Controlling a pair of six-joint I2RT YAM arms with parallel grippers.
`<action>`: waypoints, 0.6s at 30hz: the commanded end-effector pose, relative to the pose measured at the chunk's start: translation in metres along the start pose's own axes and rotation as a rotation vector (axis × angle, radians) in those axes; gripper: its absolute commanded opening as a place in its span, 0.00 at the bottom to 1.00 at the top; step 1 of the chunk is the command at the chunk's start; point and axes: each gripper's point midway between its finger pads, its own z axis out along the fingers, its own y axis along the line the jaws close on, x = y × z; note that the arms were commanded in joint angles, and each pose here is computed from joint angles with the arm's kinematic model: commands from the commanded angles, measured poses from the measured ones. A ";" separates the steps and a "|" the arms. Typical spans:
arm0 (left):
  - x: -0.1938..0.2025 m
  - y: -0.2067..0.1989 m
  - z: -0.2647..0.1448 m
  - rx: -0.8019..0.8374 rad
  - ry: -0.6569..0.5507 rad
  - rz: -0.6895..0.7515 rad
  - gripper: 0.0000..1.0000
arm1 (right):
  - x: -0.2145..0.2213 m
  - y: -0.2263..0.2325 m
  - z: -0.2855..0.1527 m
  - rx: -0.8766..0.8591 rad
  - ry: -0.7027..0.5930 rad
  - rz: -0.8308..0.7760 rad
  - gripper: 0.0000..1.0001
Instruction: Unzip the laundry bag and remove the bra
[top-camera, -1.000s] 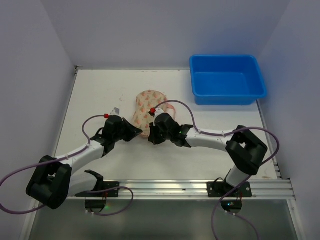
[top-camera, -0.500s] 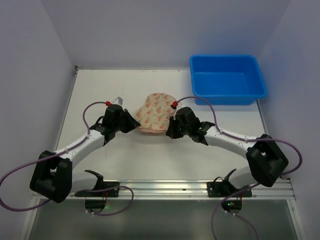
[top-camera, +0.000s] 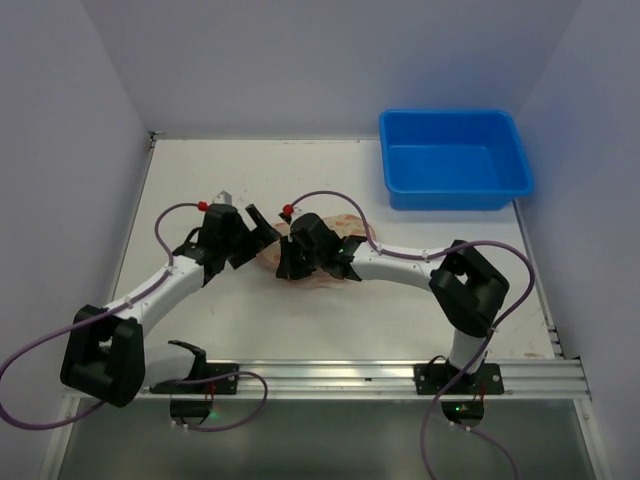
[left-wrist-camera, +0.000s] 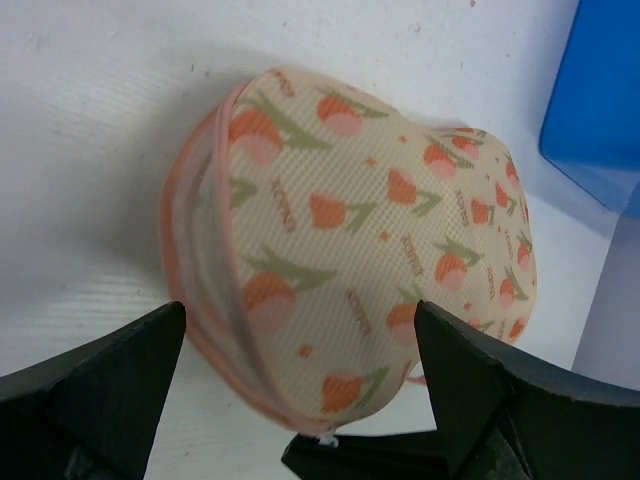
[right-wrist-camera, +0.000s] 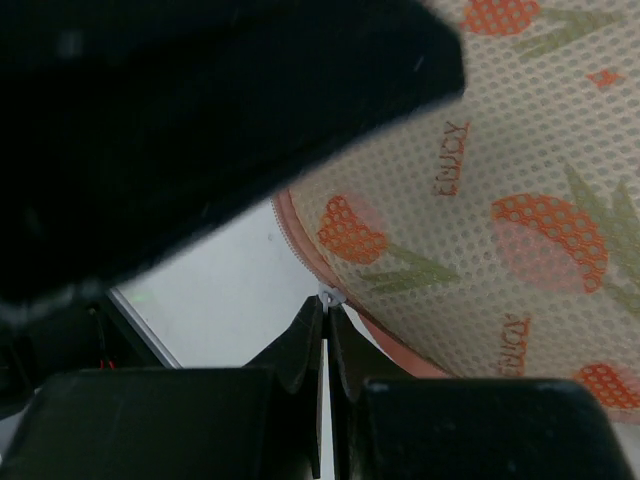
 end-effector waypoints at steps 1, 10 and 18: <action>0.010 0.008 -0.013 0.002 -0.003 -0.097 1.00 | -0.034 0.023 0.000 -0.067 -0.083 -0.002 0.00; 0.026 0.023 -0.024 0.030 -0.022 -0.181 0.94 | -0.030 0.024 0.004 -0.087 -0.086 -0.008 0.00; 0.038 0.019 -0.010 0.046 0.026 -0.186 0.32 | -0.020 0.012 0.006 -0.035 -0.068 -0.006 0.00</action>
